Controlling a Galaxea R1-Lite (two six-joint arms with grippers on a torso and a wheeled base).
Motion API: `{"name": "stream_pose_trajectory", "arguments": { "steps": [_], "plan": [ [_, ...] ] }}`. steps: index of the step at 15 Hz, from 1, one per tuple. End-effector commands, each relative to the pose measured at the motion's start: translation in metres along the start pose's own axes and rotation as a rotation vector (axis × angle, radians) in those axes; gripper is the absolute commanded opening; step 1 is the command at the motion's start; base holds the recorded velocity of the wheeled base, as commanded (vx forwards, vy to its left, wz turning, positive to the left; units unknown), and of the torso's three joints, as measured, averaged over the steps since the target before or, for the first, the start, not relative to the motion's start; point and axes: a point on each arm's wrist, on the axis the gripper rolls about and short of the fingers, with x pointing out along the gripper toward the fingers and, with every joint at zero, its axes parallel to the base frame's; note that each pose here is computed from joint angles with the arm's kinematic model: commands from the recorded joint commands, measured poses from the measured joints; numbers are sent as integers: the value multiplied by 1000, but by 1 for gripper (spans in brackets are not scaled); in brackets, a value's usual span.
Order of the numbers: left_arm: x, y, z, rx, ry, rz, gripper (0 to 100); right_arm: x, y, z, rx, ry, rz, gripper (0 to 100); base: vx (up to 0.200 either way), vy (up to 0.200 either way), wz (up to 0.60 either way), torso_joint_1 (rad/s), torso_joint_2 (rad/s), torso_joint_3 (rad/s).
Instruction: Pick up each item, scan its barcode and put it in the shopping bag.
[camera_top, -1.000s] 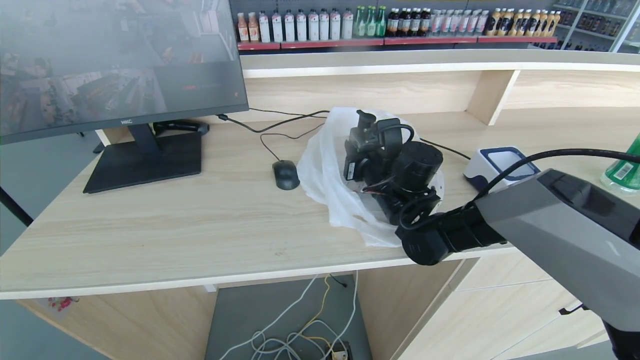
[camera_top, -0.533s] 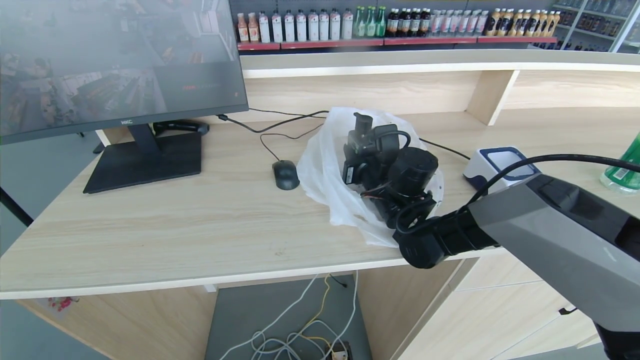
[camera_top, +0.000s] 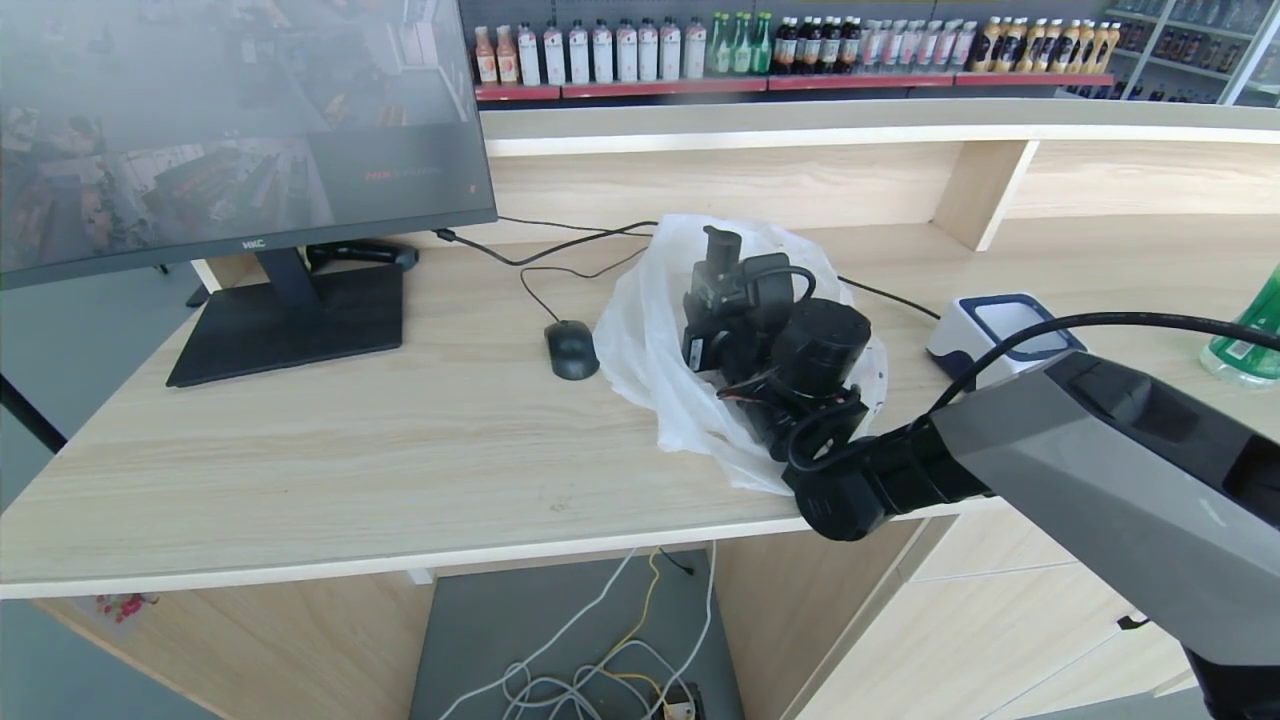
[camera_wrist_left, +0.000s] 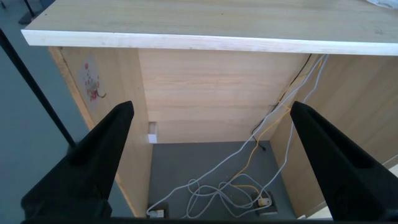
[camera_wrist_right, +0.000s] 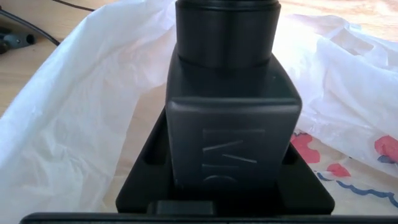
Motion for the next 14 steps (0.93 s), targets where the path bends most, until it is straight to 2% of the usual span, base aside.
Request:
{"name": "stream_pose_trajectory", "arguments": {
  "steps": [1, 3, 4, 11, 14],
  "plan": [
    [0, 0, 0, 0, 0, 0, 100, 0, 1, -2, -1, 3, 2, 0, 0, 0, 0, 0, 0, 0],
    [0, 0, 0, 0, 0, 0, 100, 0, 0, -3, -2, 6, 1, 0, 0, 0, 0, 0, 0, 0],
    [0, 0, 0, 0, 0, 0, 100, 0, 0, -3, -2, 6, 1, 100, 0, 0, 0, 0, 0, 0],
    [0, 0, 0, 0, 0, 0, 100, -1, -2, 18, 5, -36, -5, 100, 0, 0, 0, 0, 0, 0],
    [0, 0, 0, 0, 0, 0, 100, -5, -1, 42, 11, -82, 0, 100, 0, 0, 0, 0, 0, 0]
  ]
}}
